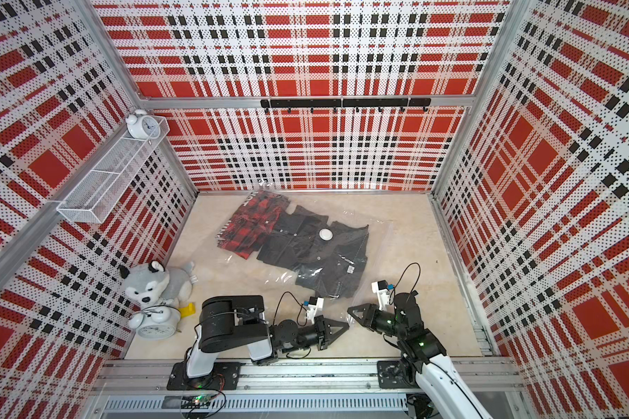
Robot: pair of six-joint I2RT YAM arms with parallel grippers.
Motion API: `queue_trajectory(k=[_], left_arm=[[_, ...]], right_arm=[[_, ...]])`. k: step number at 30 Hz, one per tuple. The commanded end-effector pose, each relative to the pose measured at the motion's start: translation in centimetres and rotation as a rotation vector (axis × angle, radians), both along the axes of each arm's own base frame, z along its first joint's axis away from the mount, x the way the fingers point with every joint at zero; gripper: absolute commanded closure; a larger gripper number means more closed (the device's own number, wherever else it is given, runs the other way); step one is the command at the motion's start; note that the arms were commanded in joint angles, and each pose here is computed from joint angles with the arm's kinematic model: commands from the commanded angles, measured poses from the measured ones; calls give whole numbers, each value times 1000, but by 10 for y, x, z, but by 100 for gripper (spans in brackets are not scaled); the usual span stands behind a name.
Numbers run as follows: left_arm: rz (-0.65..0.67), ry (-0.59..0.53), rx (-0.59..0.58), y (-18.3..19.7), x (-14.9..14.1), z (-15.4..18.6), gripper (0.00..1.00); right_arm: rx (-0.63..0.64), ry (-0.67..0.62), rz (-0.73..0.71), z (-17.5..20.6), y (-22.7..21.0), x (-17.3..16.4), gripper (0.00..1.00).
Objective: Place the folded shirt into the vacuum bag
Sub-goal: Close the vacuum bag at the center of the board.
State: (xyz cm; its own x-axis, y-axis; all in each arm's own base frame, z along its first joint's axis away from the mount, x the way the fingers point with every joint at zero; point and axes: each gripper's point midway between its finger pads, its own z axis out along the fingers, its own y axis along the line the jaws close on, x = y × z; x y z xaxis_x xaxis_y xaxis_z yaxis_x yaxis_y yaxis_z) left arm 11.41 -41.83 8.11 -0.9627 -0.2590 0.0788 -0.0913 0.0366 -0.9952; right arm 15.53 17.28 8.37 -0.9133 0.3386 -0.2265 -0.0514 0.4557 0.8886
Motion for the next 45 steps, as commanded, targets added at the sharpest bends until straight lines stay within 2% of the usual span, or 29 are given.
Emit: queue_trajectory(k=[1,7,12,16,20,27,32,45], left_arm=[[-16,-73,-200,5,-7,55,100],[-15,-77,-203,5,-7,57,100],[-14,-81,-206,5,-8,59,100],[-18,-82,-213,5,-7,61,100],[-31,-79,-220,5,-8,63,100],[-107,-64,-258,7,-18,78,100],[-119,-43,-239,19,-22,74,100],[-188,-29,-217,18,-40,66,100]], right_arm=[[-128,316,23,-81,-16,-51,75],[-133,318,37,-82,-15,-54,72],[-139,320,44,-82,-15,-55,77],[-140,326,49,-83,-15,-56,84],[-158,333,34,-83,-18,-55,100],[-200,321,-41,-78,-26,-44,100],[-200,317,-84,-77,-28,-36,100],[-160,314,-147,-63,-23,-14,100]])
